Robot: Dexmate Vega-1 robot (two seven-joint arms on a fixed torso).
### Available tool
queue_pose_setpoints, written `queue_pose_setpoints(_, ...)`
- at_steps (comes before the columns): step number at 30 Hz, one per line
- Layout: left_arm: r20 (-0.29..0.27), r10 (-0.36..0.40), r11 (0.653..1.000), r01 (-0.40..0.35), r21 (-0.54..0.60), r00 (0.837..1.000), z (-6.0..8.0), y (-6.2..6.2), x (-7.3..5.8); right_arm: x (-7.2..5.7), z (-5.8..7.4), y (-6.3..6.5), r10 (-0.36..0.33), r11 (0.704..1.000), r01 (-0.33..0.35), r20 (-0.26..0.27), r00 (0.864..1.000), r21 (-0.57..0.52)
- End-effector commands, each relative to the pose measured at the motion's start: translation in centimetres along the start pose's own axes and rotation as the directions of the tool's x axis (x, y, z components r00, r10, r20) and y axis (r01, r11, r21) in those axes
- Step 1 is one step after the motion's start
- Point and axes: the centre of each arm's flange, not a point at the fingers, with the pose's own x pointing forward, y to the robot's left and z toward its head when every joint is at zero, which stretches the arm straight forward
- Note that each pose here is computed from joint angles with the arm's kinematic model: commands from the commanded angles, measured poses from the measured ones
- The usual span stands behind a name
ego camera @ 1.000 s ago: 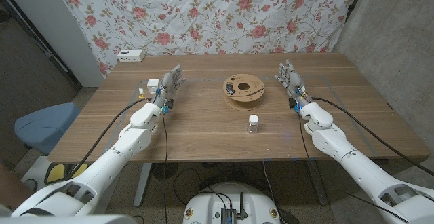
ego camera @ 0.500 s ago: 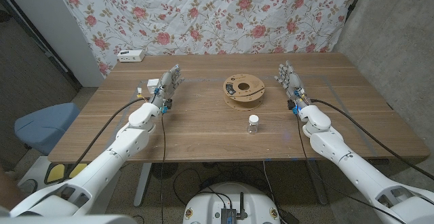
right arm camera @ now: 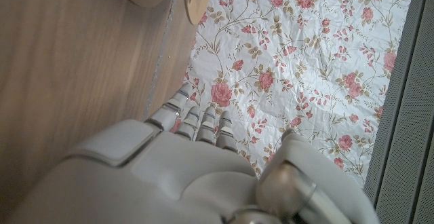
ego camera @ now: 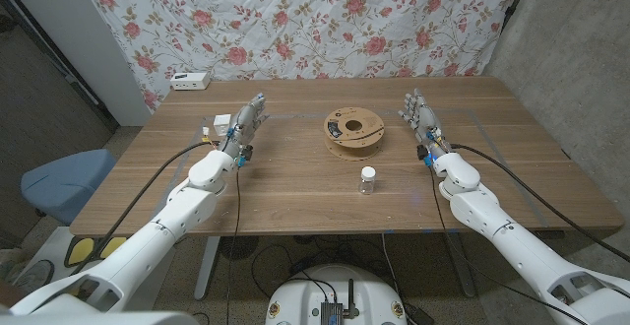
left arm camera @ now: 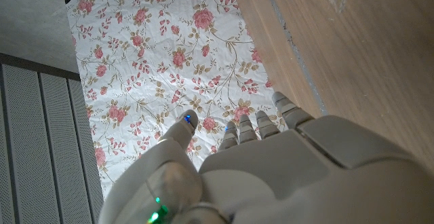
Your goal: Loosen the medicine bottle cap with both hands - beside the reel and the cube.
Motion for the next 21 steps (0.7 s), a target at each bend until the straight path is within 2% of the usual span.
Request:
queue_pose_setpoints(1, 0.032, -0.056, 0.996, 0.053, 0.069, 0.998, 1.0, -1.7, -0.8, -0.5, 0.2, -0.7, -0.003, 1.0, 0.003, 0.004, 1.0, -0.008)
queue_pose_setpoints(12, 0.012, -0.12, 0.986, 0.118, 0.116, 0.993, 1.8, -3.2, -1.7, -0.9, 0.4, -1.8, -0.002, 1.0, 0.002, 0.002, 1.0, -0.013)
queue_pose_setpoints(21, 0.011, -0.172, 0.981, 0.17, 0.097, 0.985, 1.9, -5.2, -1.8, -0.9, 0.5, -2.5, -0.011, 1.0, 0.011, 0.004, 1.0, -0.015)
